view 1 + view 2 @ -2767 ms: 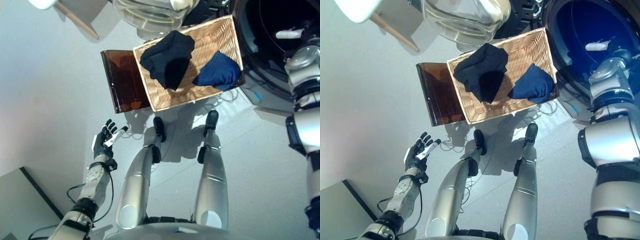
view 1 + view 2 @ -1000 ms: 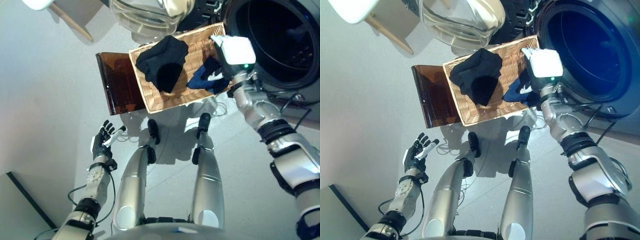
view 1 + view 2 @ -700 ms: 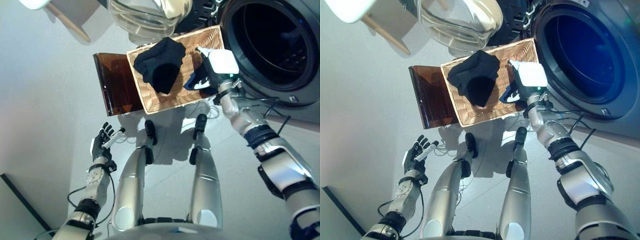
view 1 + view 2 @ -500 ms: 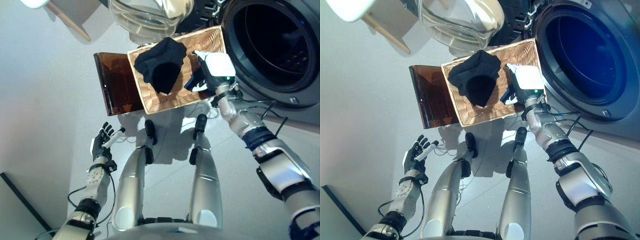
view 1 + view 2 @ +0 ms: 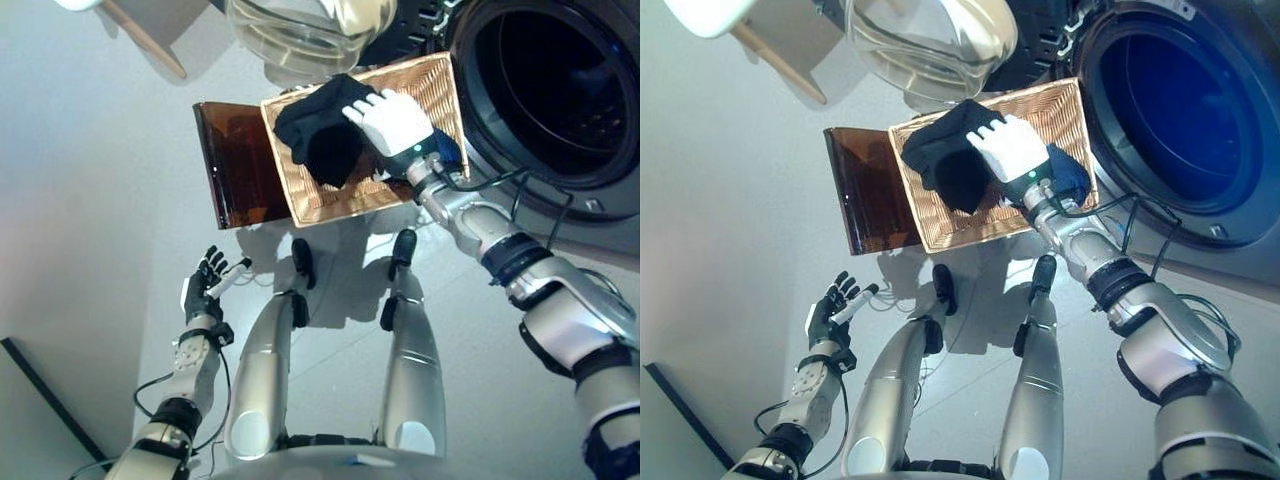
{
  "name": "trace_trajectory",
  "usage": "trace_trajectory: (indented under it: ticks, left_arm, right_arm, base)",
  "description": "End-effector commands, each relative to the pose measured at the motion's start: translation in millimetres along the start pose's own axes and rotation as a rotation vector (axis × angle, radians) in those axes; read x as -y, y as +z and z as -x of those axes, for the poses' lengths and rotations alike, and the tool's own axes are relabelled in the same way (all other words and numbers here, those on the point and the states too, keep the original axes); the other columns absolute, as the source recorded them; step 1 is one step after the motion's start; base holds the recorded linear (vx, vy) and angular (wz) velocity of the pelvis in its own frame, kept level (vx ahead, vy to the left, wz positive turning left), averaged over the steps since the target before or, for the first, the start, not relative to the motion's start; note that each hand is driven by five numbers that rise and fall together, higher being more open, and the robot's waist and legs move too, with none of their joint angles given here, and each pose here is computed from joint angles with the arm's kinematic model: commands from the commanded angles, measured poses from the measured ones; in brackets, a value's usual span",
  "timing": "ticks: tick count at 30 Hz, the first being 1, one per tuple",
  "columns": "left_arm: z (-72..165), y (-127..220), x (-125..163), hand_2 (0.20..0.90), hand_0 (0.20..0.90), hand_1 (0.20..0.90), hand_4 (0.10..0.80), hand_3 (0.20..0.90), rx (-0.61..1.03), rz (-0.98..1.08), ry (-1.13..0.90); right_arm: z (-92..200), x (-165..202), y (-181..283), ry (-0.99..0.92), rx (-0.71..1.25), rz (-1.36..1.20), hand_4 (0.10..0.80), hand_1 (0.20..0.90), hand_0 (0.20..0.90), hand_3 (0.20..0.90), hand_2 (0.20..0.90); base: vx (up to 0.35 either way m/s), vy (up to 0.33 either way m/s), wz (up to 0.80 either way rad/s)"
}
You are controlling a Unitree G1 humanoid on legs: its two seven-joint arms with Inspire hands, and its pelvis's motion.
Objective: Pick up the clothes and place them into the washing machine
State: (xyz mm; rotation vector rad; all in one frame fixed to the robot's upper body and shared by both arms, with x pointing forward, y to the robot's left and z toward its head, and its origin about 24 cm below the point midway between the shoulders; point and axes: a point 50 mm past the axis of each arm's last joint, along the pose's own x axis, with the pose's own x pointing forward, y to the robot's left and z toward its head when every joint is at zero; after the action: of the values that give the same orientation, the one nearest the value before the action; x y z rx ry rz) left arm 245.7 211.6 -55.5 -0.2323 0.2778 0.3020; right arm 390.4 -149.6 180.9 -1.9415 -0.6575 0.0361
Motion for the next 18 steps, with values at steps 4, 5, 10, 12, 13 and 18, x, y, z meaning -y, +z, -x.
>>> trace_trajectory:
  ticks: [4, 5, 10, 12, 13, 18]
  left_arm:
    - [6, 3, -28, 0.9, 0.9, 0.9, 0.8, 0.9, 0.044, -0.044, 0.072]
    - [6, 3, -28, 0.9, 0.9, 0.9, 0.8, 0.9, 0.044, -0.044, 0.076]
    - [7, 1, -28, 0.9, 0.9, 0.9, 0.8, 0.9, 0.034, -0.045, 0.075]
    - [7, 0, -27, 0.9, 0.9, 0.9, 0.8, 0.9, 0.034, -0.041, 0.072]
    - [8, 0, -28, 0.9, 0.9, 0.9, 0.8, 0.9, 0.032, -0.043, 0.073]
    - [9, 3, -29, 0.9, 0.9, 0.9, 0.8, 0.9, 0.047, -0.032, 0.068]
  right_arm:
    - [-28, 50, 4, -0.158, 0.091, 0.159, 0.8, 0.9, 0.9, 0.9, 0.9]
    - [-29, 53, 5, -0.162, 0.097, 0.166, 0.8, 0.9, 0.9, 0.9, 0.9]
    - [-36, 54, 13, -0.156, 0.121, 0.198, 0.8, 0.9, 0.9, 0.9, 0.9]
    - [-38, 55, 17, -0.152, 0.135, 0.211, 0.8, 0.9, 0.9, 0.9, 0.9]
    - [-40, 55, 19, -0.147, 0.14, 0.22, 0.8, 0.9, 0.9, 0.9, 0.9]
    - [-46, 55, 20, -0.113, 0.149, 0.277, 0.8, 0.9, 0.9, 0.9, 0.9]
  base:
    - [0.001, -0.006, 0.05]
    - [-0.004, -0.011, 0.05]
    - [-0.005, -0.013, 0.07]
    - [-0.004, 0.0, 0.04]
    - [-0.006, -0.01, 0.07]
    - [-0.008, -0.002, 0.07]
